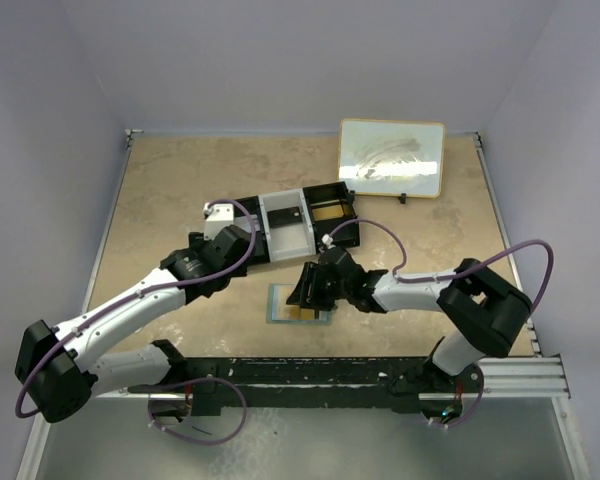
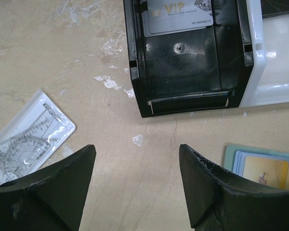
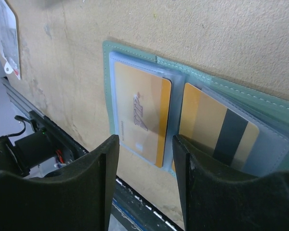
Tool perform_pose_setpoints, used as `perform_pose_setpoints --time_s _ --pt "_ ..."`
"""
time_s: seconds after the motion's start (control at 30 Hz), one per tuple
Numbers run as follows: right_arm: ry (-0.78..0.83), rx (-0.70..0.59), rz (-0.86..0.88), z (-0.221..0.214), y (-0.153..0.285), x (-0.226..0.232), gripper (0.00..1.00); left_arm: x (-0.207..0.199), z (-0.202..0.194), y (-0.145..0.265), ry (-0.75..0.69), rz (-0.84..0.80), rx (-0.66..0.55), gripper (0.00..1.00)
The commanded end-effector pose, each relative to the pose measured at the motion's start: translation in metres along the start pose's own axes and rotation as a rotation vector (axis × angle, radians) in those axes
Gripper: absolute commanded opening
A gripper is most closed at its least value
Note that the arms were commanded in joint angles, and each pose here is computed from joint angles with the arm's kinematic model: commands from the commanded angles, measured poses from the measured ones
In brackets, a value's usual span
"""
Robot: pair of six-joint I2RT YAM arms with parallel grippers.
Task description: Take the credit cards out of the card holder
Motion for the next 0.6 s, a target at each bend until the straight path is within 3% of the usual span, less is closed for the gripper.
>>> perform_pose_setpoints --time_s 0.0,0.3,0.57 --pt "-0.027 0.007 -0.139 -0.011 0.0 -0.032 0.52 -0.005 0.007 0.001 0.012 -0.024 -0.021 0.67" --pt "-0.031 0.001 -0.076 -0.011 -0.001 -0.027 0.49 -0.015 -0.001 0.0 0.005 -0.109 0.038 0.65" --pt "-0.052 -0.085 0.033 -0.012 0.014 -0.025 0.41 -0.026 -0.019 0.003 0.128 -0.247 0.097 0.64"
Point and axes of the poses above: each gripper's point midway between its finger pads, its own y axis back along the fingers, its own x axis along the line the jaws close on, z = x × y, the point moved 7 cm from there along y, back along the fingers, and after that the axes turned 5 degrees about y, right-handed, at the moved point
